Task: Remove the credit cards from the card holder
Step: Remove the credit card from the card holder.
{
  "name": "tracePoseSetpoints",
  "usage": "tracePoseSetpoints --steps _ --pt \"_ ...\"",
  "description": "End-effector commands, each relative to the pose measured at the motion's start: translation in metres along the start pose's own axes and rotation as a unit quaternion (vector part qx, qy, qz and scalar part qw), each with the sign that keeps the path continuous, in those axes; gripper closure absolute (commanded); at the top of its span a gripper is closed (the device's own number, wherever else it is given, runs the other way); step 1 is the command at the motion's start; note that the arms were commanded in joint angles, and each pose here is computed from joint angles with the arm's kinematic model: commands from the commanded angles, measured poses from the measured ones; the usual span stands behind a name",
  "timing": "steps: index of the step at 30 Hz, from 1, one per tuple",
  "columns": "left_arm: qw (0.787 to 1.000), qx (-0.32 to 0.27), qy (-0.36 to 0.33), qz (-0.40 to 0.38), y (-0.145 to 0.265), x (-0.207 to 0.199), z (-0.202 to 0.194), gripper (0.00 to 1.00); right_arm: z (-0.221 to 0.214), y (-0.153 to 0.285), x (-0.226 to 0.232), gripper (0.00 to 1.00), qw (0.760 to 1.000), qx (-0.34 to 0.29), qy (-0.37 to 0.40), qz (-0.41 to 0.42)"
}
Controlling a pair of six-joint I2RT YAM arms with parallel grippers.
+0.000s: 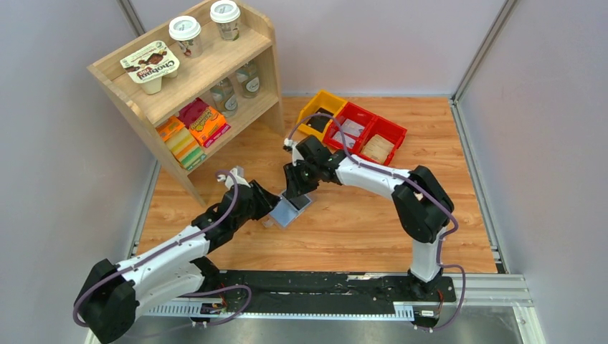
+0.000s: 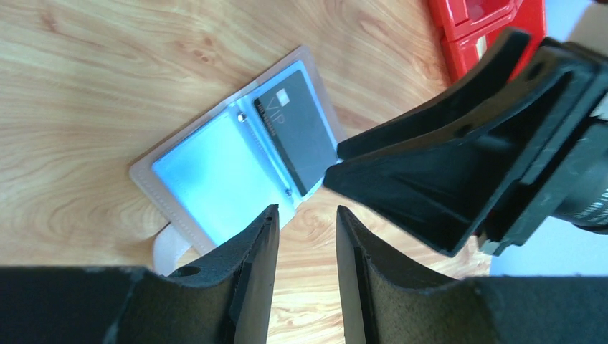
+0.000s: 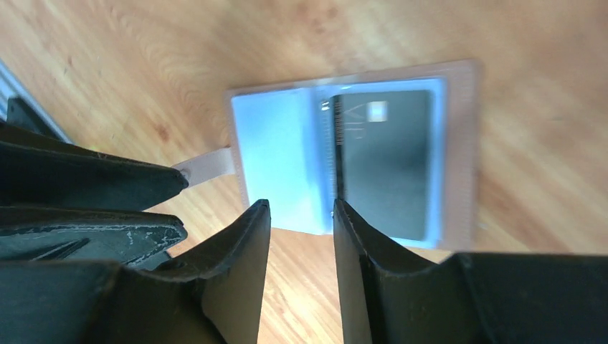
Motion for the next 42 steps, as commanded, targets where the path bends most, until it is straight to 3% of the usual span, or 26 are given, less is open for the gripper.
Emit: tracePoseSetpoints --steps 1,11,32,36,42 --pt "0.999 -0.011 0.023 -0.045 -0.008 -0.033 0.011 0.57 0.02 0.025 -0.029 0.6 0.995 -0.057 -0.002 -0.075" --pt "0.995 0.06 0.074 -0.029 -0.053 -0.025 -0.008 0.55 0.012 0.007 -0.055 0.6 0.996 -0.035 -0.024 -0.083" --pt "0.992 0.085 0.083 0.047 -0.082 0.026 -0.031 0.55 -0.02 -0.019 -0.057 0.73 0.996 0.02 -0.069 -0.044" --pt "0.991 0.099 0.093 0.01 -0.082 0.018 -0.034 0.56 -0.02 -0.019 -0.056 0.73 0.996 0.022 -0.072 -0.043" --pt "0.989 0.095 0.092 -0.064 -0.079 -0.008 -0.027 0.67 -0.022 -0.02 -0.058 0.73 0.996 0.025 -0.076 -0.044"
Point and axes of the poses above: each gripper's point midway between its finger pads, its own y axis back along the fingers, its own x axis along the line the jaws close on, z = x × y, the point moved 5 cm from there along y, back along the fingers, and after that the axes turned 4 degrees about y, right-handed, at the moved point
